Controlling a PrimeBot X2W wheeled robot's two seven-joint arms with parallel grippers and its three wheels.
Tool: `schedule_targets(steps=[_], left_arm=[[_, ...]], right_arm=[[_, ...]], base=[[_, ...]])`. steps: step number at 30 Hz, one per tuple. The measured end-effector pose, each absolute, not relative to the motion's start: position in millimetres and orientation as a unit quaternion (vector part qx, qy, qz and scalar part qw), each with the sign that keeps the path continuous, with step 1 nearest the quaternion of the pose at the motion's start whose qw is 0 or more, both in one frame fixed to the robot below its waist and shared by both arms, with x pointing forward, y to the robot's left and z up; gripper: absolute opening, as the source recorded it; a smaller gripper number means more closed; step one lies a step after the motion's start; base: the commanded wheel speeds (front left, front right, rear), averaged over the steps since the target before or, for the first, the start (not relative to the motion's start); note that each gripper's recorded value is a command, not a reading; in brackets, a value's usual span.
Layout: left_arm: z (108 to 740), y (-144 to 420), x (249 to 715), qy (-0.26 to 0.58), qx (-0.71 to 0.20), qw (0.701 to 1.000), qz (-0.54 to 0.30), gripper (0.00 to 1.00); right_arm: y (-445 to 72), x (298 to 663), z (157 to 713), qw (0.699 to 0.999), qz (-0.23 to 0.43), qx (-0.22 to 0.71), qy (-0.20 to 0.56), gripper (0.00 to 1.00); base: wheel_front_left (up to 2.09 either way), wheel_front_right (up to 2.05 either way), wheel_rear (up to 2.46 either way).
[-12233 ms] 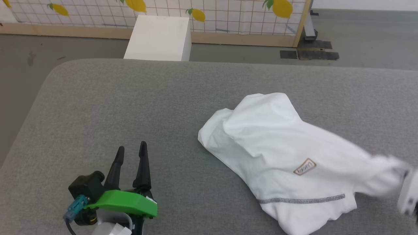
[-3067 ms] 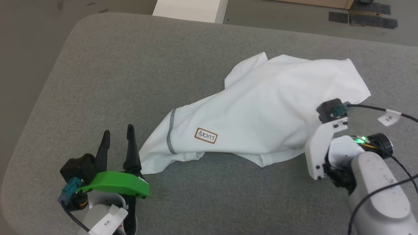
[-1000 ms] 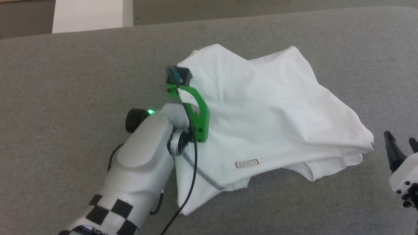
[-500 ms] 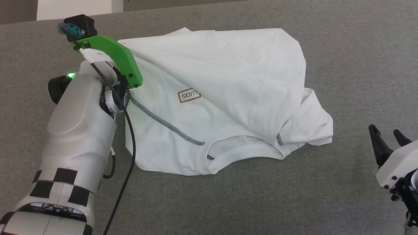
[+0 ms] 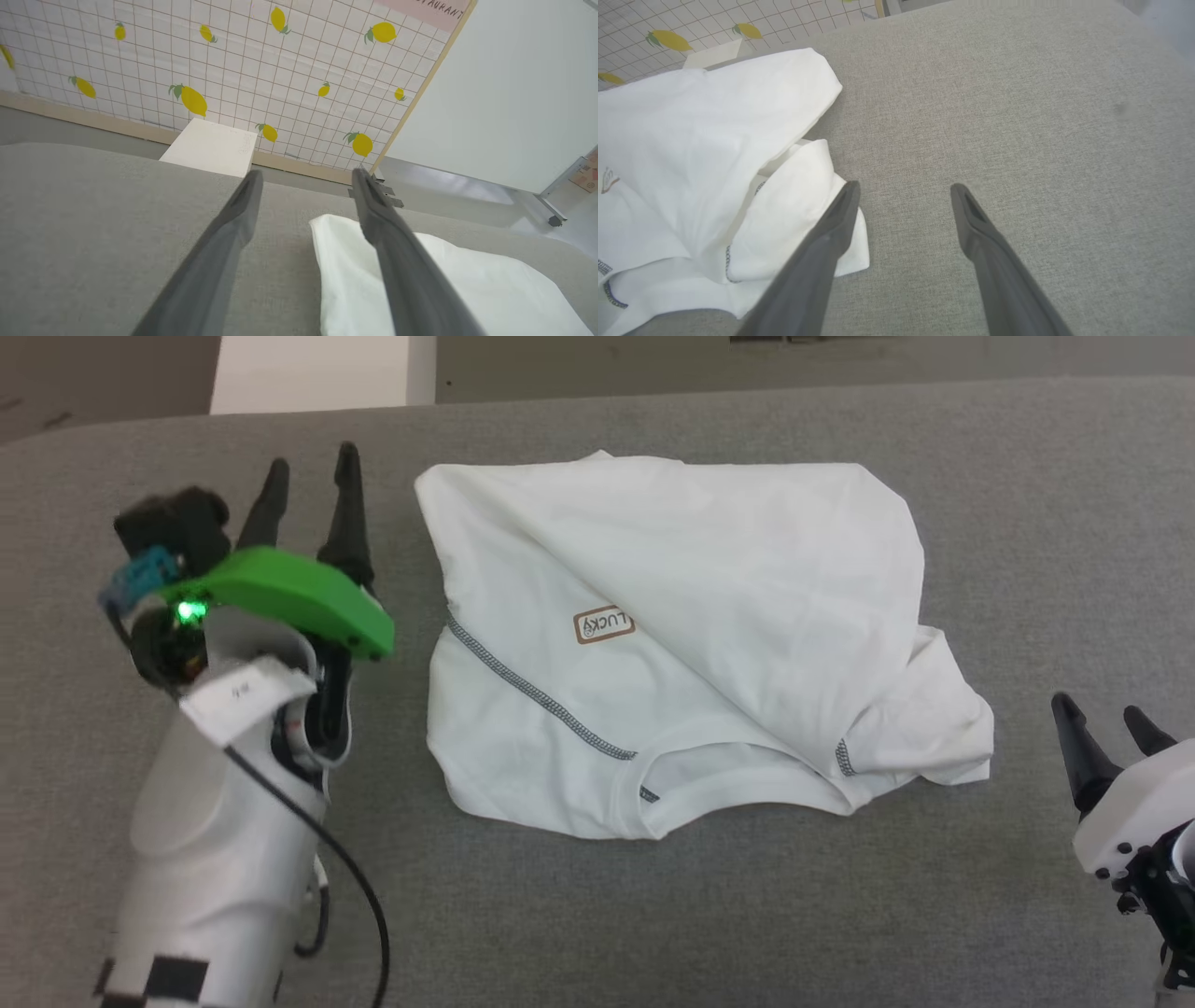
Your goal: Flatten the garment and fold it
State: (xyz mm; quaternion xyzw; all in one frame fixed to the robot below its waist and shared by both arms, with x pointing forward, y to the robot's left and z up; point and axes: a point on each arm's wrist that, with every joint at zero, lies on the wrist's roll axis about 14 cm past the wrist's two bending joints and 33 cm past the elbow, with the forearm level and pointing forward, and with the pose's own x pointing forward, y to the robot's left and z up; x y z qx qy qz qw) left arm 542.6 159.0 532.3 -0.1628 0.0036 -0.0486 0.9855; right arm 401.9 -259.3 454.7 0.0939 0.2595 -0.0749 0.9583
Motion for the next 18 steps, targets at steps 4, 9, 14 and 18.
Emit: schedule_targets(steps=[4,9,14,18], left_arm=[[519.2,175.1,499.4,-0.004,-0.168,0.986,-0.02,1.0],[502.2,190.3,452.7,0.006,-0.186,0.982,0.021,1.0],[499.8,189.7,444.2,0.008,-0.197,0.98,0.029,1.0],[501.9,182.2,449.6,0.003,-0.2,0.98,0.018,1.0]], right_arm=[[-244.7,407.8,463.0,0.962,-0.052,0.089,0.254,1.0],[-218.3,427.6,462.3,0.958,-0.005,0.072,0.277,1.0],[-208.1,474.3,462.5,0.95,0.024,0.01,0.31,1.0],[-217.9,507.2,452.0,0.937,0.013,-0.033,0.349,1.0]], base=[[0.0,0.0,0.0],[0.0,0.0,0.0],[0.0,0.0,0.0],[0.0,0.0,0.0]])
